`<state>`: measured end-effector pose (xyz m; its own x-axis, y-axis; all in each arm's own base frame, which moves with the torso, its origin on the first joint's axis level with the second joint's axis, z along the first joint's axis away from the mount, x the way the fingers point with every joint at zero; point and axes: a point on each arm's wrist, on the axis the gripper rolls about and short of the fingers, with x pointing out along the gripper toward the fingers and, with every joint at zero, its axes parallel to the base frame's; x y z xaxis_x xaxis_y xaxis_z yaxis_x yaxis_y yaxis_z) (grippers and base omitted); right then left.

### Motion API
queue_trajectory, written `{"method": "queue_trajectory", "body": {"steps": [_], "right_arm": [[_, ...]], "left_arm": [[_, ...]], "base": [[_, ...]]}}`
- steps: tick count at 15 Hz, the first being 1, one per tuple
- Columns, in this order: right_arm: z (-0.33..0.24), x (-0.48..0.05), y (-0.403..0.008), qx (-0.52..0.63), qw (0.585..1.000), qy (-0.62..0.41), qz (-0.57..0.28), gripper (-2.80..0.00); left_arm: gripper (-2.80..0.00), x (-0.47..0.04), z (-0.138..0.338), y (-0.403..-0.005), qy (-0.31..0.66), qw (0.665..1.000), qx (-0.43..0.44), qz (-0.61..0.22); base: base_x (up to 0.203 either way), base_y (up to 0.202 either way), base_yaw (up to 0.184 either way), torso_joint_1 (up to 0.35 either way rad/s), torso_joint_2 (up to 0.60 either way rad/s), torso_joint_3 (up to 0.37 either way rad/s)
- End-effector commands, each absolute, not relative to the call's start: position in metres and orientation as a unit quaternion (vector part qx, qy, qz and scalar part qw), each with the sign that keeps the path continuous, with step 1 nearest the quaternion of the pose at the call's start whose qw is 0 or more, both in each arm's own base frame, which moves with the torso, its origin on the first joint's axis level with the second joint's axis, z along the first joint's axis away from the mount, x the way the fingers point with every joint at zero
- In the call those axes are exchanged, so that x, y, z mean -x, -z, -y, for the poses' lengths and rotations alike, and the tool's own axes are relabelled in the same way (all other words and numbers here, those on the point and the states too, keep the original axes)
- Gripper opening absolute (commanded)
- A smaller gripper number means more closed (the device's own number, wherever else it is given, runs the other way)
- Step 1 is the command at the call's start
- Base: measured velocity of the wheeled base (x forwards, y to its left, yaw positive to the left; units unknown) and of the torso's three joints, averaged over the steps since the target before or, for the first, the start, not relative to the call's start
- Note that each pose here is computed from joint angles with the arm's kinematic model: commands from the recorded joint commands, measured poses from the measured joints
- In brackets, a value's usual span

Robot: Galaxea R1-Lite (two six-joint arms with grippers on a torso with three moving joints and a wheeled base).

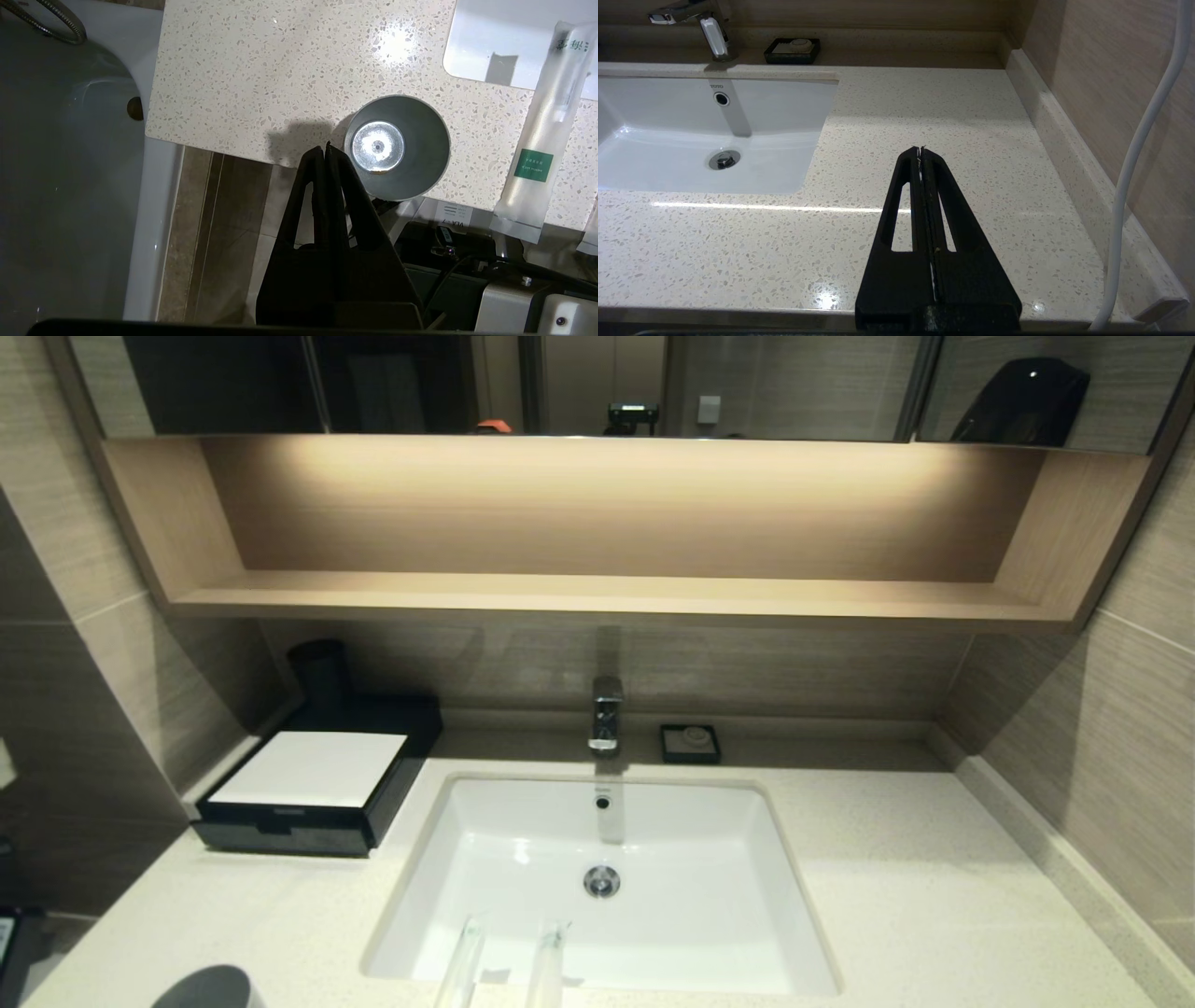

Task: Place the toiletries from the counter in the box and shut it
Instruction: Pick up the cup

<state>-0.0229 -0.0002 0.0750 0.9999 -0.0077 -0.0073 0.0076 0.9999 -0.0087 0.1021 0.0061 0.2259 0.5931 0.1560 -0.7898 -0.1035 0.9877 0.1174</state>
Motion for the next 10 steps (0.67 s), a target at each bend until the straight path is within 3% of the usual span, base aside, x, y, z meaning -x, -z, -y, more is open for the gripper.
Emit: {"method": "queue_trajectory", "body": {"steps": [1,10], "right_arm": [[0.0,0.023,-0.075,0.005,1.0,0.004,-0.004,-2.8],[0.0,0.023,-0.075,0.005,1.0,0.004,-0.003,-2.8]], "left_arm": [[-2.8,-0.104,-0.005,-0.224,-0.062,0.888,-0.029,-0.454],[-2.8,-0.132,0.0,-0.217,0.009,0.879,-0.008,-0.477]], "base": [[0.0,0.0,0.0,0.0,0.0,0.0],[0.0,0.0,0.0,0.0,0.0,0.0]]}}
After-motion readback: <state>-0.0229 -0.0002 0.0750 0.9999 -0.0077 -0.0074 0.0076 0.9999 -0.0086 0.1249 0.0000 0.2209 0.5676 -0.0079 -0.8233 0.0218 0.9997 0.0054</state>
